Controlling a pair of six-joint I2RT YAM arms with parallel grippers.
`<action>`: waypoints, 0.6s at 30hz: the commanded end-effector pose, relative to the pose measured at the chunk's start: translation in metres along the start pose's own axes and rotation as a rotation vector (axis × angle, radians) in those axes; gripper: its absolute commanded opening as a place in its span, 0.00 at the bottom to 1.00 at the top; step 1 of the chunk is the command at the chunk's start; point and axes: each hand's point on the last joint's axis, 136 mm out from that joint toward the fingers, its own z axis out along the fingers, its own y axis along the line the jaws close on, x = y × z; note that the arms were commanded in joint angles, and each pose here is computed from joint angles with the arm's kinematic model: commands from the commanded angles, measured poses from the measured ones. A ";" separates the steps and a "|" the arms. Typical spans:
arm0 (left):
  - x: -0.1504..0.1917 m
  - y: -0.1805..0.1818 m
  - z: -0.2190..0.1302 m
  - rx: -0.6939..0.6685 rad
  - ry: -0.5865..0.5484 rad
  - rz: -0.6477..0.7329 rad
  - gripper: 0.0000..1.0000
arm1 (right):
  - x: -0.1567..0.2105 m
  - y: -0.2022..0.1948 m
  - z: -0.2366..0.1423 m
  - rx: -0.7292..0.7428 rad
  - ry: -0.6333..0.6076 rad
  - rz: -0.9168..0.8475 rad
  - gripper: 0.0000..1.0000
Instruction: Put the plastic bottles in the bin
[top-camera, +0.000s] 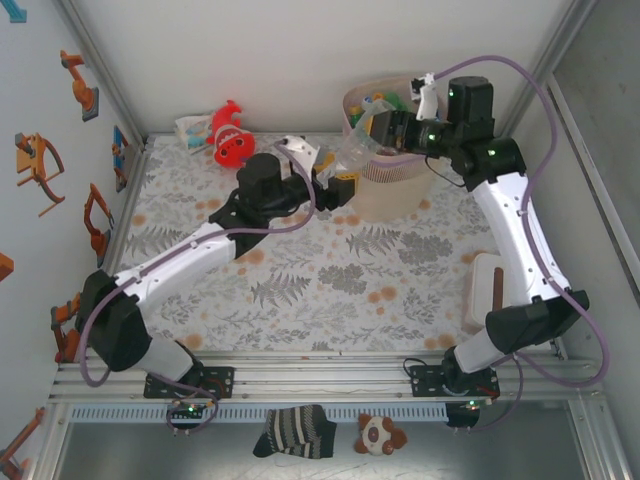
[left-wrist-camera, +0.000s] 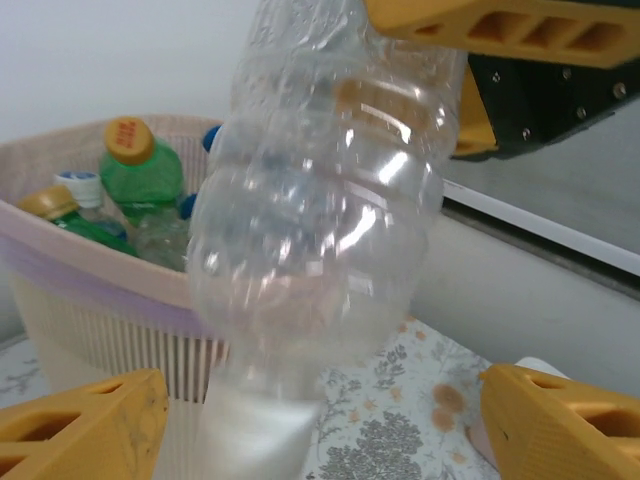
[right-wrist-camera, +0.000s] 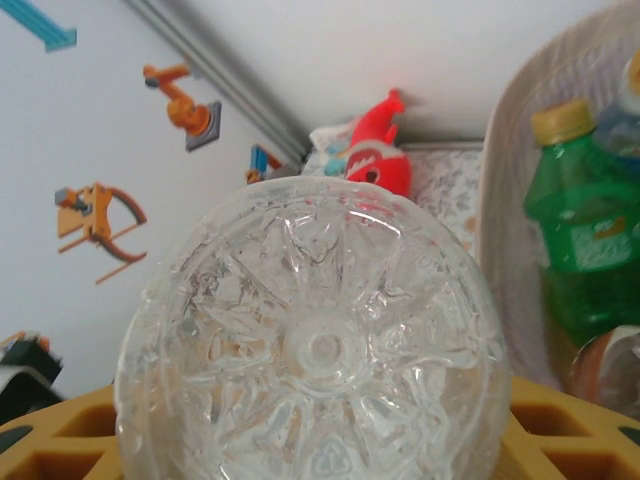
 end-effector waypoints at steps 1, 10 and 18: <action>-0.014 0.005 -0.024 -0.065 -0.033 0.064 0.81 | -0.031 -0.011 -0.012 0.073 -0.100 0.013 0.41; -0.001 0.016 -0.070 -0.189 -0.021 0.085 0.82 | -0.073 -0.083 -0.029 0.212 -0.203 0.153 0.40; 0.008 0.021 -0.089 -0.238 0.001 0.085 0.82 | -0.064 -0.129 0.006 0.193 -0.078 0.278 0.39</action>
